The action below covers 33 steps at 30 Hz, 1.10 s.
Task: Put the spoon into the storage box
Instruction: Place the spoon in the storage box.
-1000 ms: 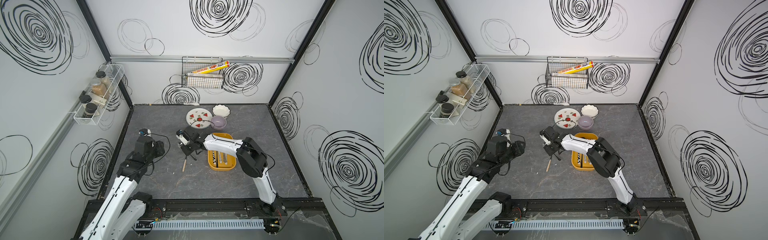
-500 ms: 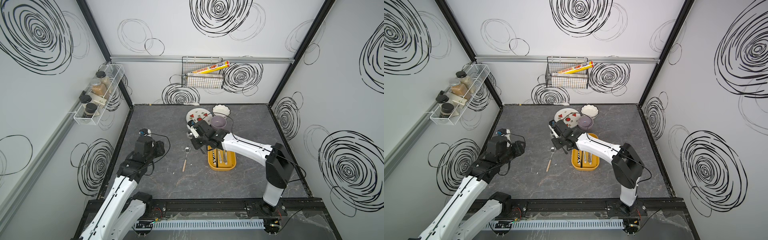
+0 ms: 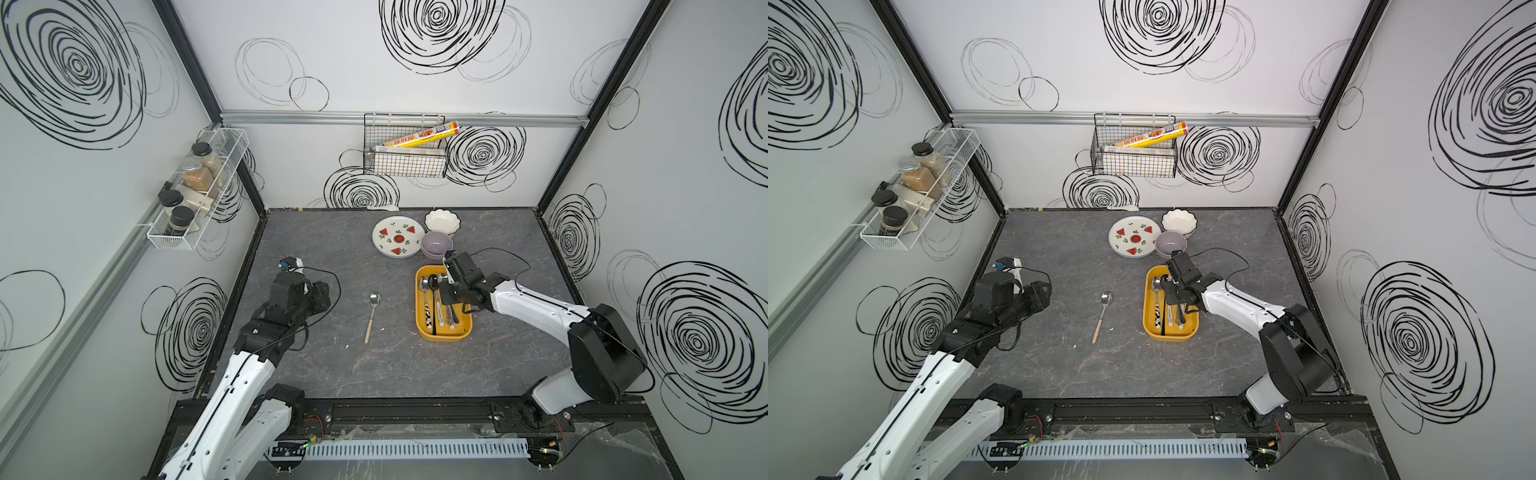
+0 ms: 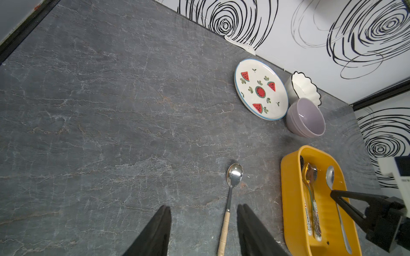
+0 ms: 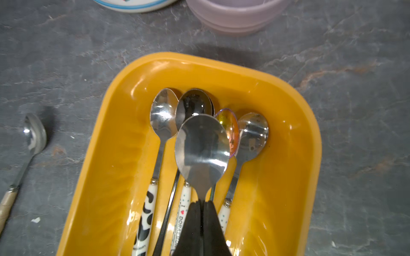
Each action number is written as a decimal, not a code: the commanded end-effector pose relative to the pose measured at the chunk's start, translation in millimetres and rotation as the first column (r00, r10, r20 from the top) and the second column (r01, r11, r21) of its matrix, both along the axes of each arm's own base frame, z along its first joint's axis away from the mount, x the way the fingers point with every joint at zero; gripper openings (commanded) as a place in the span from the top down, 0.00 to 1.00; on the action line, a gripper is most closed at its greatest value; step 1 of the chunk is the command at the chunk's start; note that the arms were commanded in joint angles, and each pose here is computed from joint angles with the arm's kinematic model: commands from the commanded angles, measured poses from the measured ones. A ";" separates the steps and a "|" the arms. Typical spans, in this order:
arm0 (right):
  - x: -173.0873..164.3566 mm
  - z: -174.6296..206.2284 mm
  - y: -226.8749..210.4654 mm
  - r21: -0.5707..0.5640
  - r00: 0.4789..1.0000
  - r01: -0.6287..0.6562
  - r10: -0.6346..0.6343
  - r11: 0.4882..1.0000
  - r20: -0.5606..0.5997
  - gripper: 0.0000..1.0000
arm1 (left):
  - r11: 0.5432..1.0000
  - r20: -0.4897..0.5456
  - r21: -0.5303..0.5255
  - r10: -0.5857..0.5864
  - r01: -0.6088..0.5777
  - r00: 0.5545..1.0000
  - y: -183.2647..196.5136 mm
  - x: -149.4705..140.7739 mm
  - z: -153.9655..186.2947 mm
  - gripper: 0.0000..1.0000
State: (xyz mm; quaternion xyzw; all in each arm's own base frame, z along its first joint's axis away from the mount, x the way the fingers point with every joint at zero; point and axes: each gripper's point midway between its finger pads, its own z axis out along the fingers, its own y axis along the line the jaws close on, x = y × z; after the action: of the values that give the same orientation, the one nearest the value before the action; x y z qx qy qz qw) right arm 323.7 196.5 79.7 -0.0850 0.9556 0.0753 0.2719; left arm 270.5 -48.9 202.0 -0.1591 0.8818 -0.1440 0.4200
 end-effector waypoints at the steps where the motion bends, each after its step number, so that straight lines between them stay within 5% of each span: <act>1: 13.5 -9.1 6.9 0.030 0.999 0.036 -0.036 0.999 -0.004 1.00 | 1.000 0.029 0.002 -0.009 0.009 1.000 -0.3 5.9 3.3 0.45; 20: 19.3 -50.1 9.2 0.004 0.998 0.030 -0.030 1.000 -0.063 1.00 | 1.000 0.026 0.002 -0.011 0.011 1.000 -0.5 6.4 1.8 0.45; 25: 22.6 -35.6 9.6 0.004 0.999 0.017 -0.017 1.000 -0.035 0.83 | 1.000 0.004 0.003 -0.022 0.022 1.000 -3.1 7.6 -3.7 0.45; 33: 24.1 10.3 8.9 0.037 0.999 0.000 -0.002 0.999 0.047 0.76 | 0.996 -0.044 -0.022 -0.084 0.083 0.995 -27.2 11.9 -15.5 0.45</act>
State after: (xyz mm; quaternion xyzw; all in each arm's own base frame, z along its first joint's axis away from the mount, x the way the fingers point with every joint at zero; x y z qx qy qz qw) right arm 344.8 206.2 62.9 -0.0776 0.9551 0.0847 0.2731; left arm 276.3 -61.6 182.9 -0.1440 0.8995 -0.1461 0.3857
